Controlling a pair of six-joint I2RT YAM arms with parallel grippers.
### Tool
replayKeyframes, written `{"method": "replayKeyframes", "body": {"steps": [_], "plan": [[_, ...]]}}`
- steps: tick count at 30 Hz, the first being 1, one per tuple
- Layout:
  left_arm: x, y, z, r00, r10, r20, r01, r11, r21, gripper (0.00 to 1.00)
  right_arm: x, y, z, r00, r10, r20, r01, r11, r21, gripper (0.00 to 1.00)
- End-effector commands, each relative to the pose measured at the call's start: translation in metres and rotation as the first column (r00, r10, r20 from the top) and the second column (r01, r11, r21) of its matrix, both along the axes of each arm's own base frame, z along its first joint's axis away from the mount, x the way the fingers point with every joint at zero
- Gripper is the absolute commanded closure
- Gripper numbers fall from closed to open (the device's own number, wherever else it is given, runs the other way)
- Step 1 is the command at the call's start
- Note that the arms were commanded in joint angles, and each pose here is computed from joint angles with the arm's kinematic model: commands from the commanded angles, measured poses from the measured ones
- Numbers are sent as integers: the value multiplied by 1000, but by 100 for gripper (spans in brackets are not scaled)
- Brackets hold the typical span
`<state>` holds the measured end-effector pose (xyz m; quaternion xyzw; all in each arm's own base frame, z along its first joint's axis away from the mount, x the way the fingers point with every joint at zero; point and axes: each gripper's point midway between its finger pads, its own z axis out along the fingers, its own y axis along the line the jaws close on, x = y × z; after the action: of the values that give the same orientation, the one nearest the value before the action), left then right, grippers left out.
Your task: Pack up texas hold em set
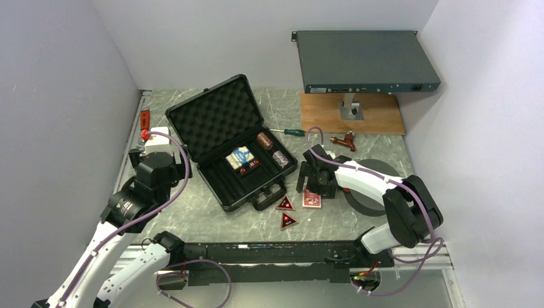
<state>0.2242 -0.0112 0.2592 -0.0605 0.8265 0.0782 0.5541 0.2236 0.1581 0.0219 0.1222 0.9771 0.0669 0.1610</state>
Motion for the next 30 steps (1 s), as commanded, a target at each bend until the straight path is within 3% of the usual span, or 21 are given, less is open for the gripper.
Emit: {"method": "replayKeyframes", "body": {"steps": [1,9,17,24,27,30], "plan": [[-1,2,6,1000,8,25,-8,1000,-14,1,9,3,7,998,61,22,-61,998,-22,12],[0,1,7,1000,2,25,-1,1000,-17,2,1,-12,-2,994,109,-13,-110,988,-105,20],[0,1,6,1000,4,23,-4,1000,-15,2,3,-10,-4,992,122,-16,-123,986,-116,37],[-1,2,7,1000,6,27,-5,1000,-16,1,12,-8,11,992,130,7,-128,983,-131,72],[-1,2,7,1000,6,27,-6,1000,-17,1,23,-3,28,990,131,48,-125,985,-119,96],[-1,2,7,1000,7,28,-6,1000,-18,1,31,1,43,989,128,69,-119,986,-115,100]]}}
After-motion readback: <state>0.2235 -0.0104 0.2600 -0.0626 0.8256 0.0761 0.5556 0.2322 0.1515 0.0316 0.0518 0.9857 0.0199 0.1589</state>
